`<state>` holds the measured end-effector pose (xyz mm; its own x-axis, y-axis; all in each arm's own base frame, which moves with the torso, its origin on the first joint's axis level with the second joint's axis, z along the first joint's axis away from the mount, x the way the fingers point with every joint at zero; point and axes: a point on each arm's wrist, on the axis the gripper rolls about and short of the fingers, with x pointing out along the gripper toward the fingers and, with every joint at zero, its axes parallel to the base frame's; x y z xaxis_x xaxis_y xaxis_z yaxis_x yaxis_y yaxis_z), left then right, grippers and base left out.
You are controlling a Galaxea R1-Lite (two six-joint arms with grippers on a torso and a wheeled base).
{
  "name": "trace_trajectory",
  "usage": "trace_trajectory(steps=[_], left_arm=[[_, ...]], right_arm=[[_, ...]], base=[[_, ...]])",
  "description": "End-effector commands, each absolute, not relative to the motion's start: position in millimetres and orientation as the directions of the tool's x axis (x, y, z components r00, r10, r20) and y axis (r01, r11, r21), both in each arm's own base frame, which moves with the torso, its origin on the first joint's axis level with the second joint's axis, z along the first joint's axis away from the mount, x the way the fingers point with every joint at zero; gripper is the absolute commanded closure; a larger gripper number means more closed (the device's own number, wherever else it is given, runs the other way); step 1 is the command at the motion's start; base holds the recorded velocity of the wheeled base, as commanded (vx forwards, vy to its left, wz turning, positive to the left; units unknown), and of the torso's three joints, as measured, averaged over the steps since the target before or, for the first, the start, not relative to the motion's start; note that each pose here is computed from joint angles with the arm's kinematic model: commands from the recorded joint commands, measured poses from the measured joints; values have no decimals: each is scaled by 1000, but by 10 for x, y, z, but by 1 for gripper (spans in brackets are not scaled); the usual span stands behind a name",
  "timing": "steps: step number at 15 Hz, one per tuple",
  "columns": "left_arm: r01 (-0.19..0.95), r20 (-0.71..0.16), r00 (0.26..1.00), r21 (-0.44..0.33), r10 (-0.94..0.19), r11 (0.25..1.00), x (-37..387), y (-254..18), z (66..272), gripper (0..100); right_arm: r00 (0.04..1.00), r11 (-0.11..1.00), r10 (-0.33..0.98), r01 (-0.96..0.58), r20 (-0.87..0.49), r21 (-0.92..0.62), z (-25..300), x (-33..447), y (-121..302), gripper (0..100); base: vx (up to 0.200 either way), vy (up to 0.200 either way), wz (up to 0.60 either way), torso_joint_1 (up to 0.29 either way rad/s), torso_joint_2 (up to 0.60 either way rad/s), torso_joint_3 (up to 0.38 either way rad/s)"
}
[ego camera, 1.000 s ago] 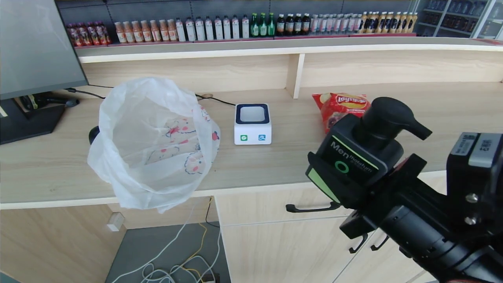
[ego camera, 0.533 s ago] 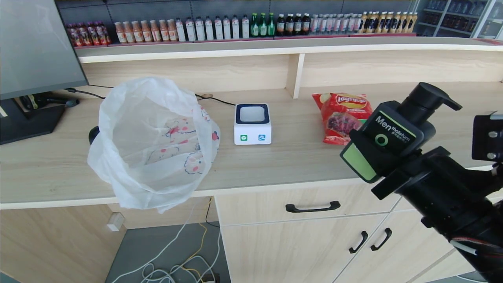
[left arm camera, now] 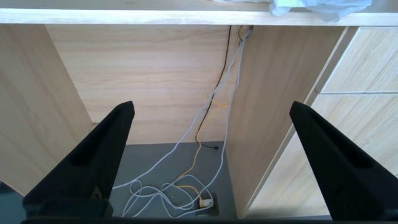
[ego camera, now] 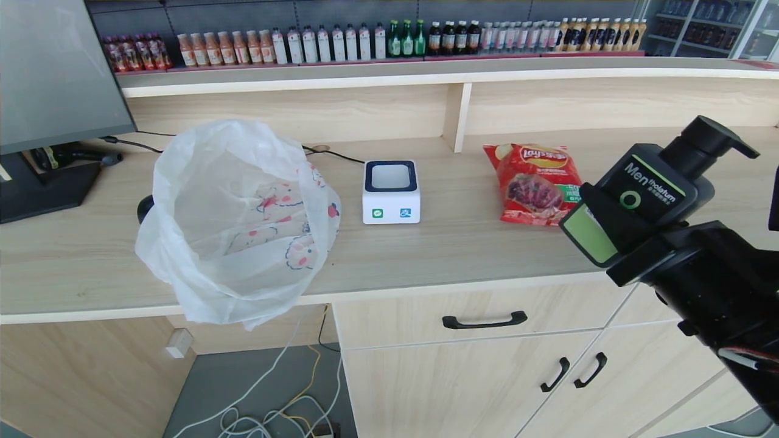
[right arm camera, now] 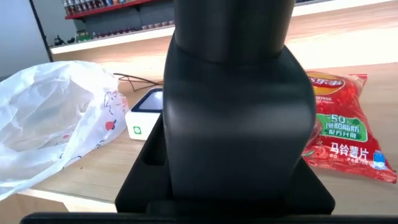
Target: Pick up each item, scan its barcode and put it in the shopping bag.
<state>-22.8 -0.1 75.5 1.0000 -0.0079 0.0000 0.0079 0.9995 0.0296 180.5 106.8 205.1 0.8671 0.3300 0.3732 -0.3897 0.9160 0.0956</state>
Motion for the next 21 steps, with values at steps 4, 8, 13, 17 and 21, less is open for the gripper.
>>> trace_trajectory(steps=[4,8,13,17,21], left_arm=[[6,0,1000,20,-6,1000,-228,-1,755,0],[6,2,1000,12,-6,1000,-228,-1,756,0],[6,2,1000,15,-6,1000,-228,-1,756,0],[6,2,1000,15,-6,1000,-228,-1,756,0],[6,2,1000,15,-6,1000,-228,-1,756,0]], right_arm=[[861,913,330,-395,387,100,2077,1753,1035,100],[858,912,329,-397,395,100,2096,1740,1027,100],[851,911,326,-399,412,104,2137,1739,1024,100],[836,903,348,-421,423,88,2157,1700,1010,100],[820,901,342,-424,459,88,2252,1723,1032,100]], base=[[0,200,0,4,5,1],[0,200,0,4,2,4],[0,120,0,0,-1,3],[0,0,0,0,0,0],[0,0,0,0,0,0]])
